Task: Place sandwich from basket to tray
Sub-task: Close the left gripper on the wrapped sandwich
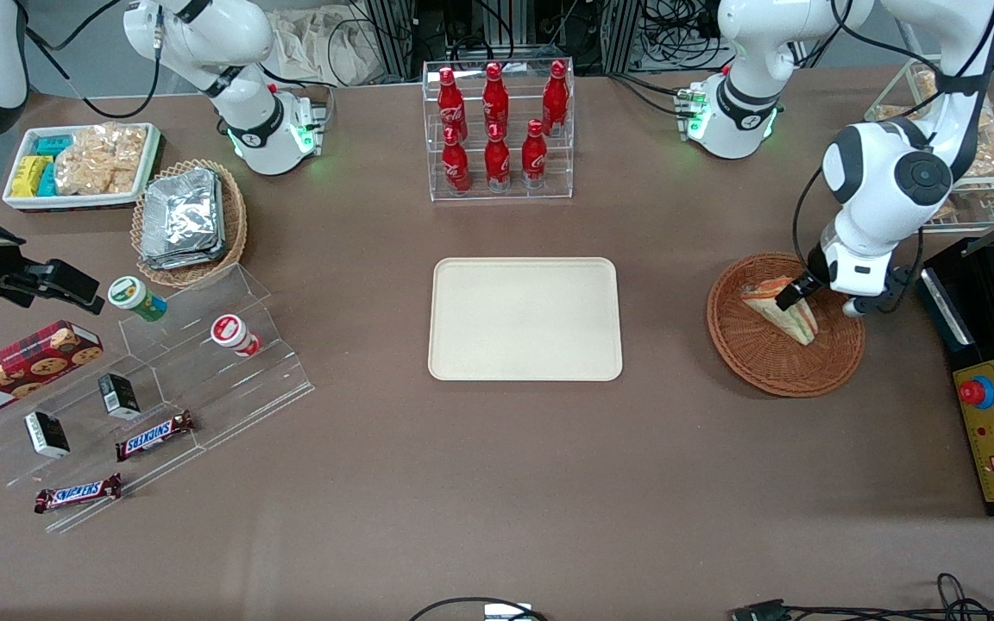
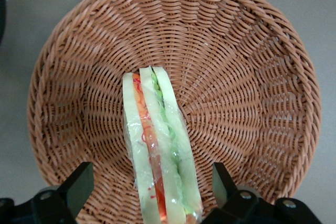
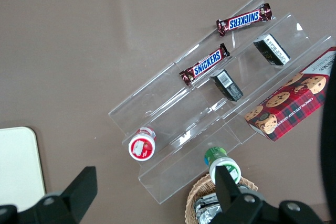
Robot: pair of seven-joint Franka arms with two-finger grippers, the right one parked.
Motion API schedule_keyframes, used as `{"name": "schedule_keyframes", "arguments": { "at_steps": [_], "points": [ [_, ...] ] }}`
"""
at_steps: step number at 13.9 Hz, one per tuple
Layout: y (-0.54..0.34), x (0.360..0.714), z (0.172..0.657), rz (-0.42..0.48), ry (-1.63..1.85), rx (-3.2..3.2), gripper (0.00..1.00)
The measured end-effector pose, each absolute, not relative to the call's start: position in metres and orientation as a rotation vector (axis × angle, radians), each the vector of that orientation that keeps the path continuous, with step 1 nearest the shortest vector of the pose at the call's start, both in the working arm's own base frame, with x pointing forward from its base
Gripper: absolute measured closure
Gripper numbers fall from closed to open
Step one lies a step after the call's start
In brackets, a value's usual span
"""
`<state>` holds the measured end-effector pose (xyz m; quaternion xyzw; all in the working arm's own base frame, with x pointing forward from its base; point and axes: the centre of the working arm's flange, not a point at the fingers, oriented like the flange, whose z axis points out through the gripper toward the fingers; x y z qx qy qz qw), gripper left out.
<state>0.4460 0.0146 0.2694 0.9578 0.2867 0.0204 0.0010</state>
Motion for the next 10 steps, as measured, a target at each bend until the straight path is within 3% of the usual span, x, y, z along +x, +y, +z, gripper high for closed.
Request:
{"name": "schedule_keyframes", "arguments": {
  "at_steps": [8, 10],
  "points": [
    [0.014, 0.440, 0.235, 0.072, 0.956, 2.983, 0.00],
    [0.013, 0.440, 0.230, 0.064, 0.956, 2.984, 0.06]
  ]
}}
